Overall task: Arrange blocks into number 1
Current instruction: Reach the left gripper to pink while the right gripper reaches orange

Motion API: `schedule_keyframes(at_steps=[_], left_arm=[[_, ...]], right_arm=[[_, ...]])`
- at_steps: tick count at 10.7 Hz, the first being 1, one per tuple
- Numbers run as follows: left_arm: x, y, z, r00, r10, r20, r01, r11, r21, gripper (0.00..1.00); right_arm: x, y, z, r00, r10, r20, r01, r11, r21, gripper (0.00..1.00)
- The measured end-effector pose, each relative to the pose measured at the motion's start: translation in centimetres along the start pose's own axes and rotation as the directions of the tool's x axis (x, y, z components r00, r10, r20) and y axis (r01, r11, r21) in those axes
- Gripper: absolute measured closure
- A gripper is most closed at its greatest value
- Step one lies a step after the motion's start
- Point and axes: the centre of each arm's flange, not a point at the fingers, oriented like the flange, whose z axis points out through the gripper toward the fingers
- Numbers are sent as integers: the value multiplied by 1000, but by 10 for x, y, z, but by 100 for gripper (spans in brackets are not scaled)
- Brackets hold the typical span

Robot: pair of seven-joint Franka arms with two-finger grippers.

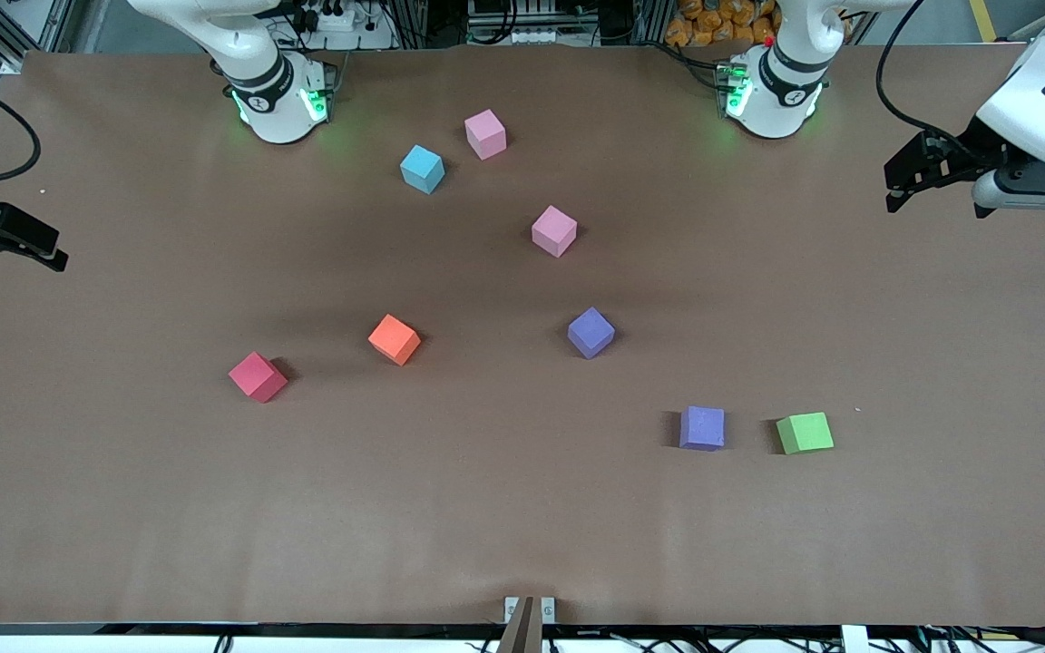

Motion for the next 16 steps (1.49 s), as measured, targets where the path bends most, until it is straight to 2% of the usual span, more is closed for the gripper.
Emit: schedule_keyframes(at_steps=[4, 5, 6, 8, 11, 12, 14, 16], left_arm=[[0, 8, 2, 1000, 16, 4, -16, 1000, -3, 0], [0, 26, 7, 1000, 23, 20, -22, 999, -39, 0], [-2, 55, 19, 999, 8, 50, -4, 997, -77, 0], [-18, 147, 54, 995, 12, 100, -4, 997, -79, 0], [-74, 270, 115, 991, -1, 133, 8, 999, -53, 0], [-98, 304, 128, 988, -29, 149, 36, 998, -45, 0], [-159, 372, 148, 967, -153, 205, 165, 985, -44, 0], [-227, 429, 175, 930, -299, 213, 312, 950, -29, 0]], right_arm=[[-1, 0, 1, 1000, 1, 7, -1, 1000, 0, 0], [-1, 0, 1, 1000, 1, 10, -1, 1000, 0, 0], [-1, 0, 2, 1000, 0, 13, 0, 1000, 0, 0], [1, -3, 16, 999, -2, 43, 1, 1000, 13, 0], [31, -15, 94, 992, 56, 116, -66, 994, 86, 0], [44, -18, 125, 985, 103, 140, -116, 989, 87, 0], [66, -38, 181, 968, 187, 165, -201, 977, 74, 0], [76, -79, 217, 942, 288, 171, -299, 953, 45, 0]])
